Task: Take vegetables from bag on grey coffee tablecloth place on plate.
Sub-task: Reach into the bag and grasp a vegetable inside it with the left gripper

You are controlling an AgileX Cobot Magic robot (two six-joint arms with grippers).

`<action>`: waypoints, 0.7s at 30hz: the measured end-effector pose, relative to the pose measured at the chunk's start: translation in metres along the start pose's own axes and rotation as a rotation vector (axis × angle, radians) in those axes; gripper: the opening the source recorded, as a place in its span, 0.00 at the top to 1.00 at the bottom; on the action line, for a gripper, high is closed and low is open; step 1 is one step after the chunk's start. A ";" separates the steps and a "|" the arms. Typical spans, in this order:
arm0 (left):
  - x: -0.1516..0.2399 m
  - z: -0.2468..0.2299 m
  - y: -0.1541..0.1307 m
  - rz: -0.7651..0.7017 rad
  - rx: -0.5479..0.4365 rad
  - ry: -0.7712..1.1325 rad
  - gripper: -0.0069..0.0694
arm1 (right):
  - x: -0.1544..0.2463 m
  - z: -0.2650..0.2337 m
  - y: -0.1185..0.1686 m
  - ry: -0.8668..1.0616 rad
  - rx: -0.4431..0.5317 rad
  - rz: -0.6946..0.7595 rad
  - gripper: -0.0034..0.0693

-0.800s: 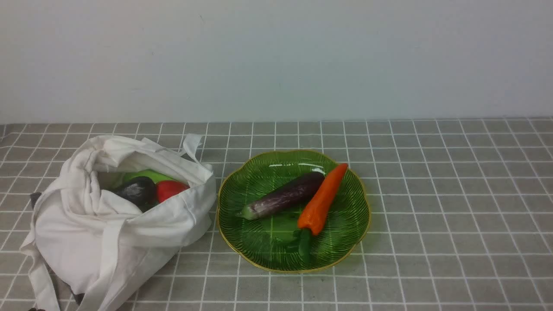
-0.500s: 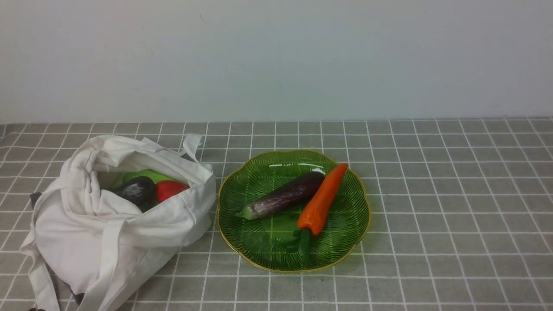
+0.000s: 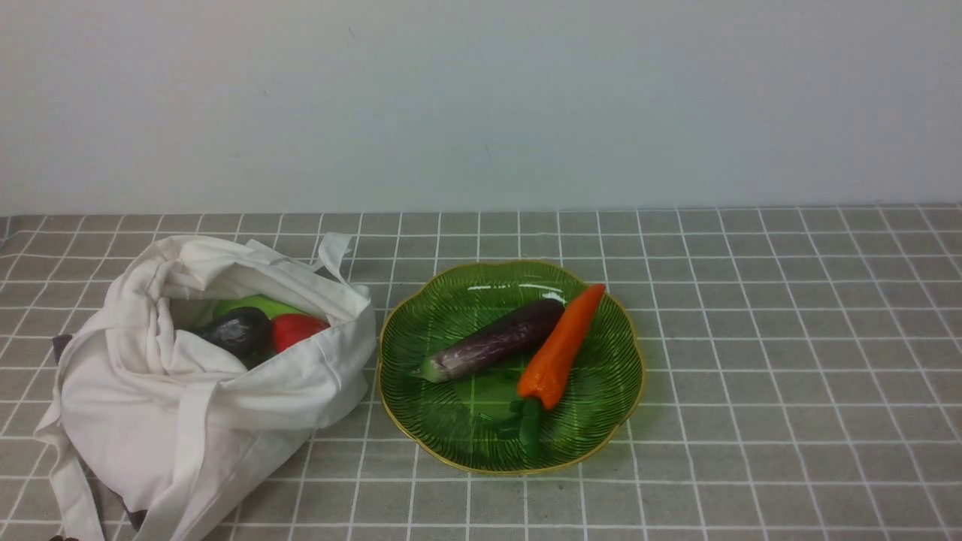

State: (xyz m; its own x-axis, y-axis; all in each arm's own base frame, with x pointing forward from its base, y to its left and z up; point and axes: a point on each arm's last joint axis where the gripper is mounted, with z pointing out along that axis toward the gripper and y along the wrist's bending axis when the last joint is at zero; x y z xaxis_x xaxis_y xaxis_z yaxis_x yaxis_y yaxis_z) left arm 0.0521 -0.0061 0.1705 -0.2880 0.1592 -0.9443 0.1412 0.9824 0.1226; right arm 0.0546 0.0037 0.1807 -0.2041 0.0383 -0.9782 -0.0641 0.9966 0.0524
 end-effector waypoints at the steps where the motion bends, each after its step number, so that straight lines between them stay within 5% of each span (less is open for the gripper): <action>1: 0.000 0.000 0.000 0.000 0.000 0.000 0.92 | 0.000 0.000 0.000 0.000 0.000 0.000 0.97; 10: 0.000 0.000 0.000 -0.013 0.004 -0.002 0.92 | 0.000 0.000 0.000 0.000 0.000 0.000 0.97; 21: -0.023 -0.003 -0.003 -0.763 0.138 -0.240 0.92 | 0.000 0.000 0.000 0.000 0.000 0.000 0.97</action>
State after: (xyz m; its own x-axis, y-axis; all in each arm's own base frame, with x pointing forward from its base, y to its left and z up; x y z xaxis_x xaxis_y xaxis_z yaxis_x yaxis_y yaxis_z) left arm 0.0556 -0.0129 0.1931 -0.1428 -0.5901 -0.7946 0.1079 0.7887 -0.6052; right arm 0.0546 0.0037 0.1807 -0.2041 0.0383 -0.9782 -0.0641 0.9966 0.0524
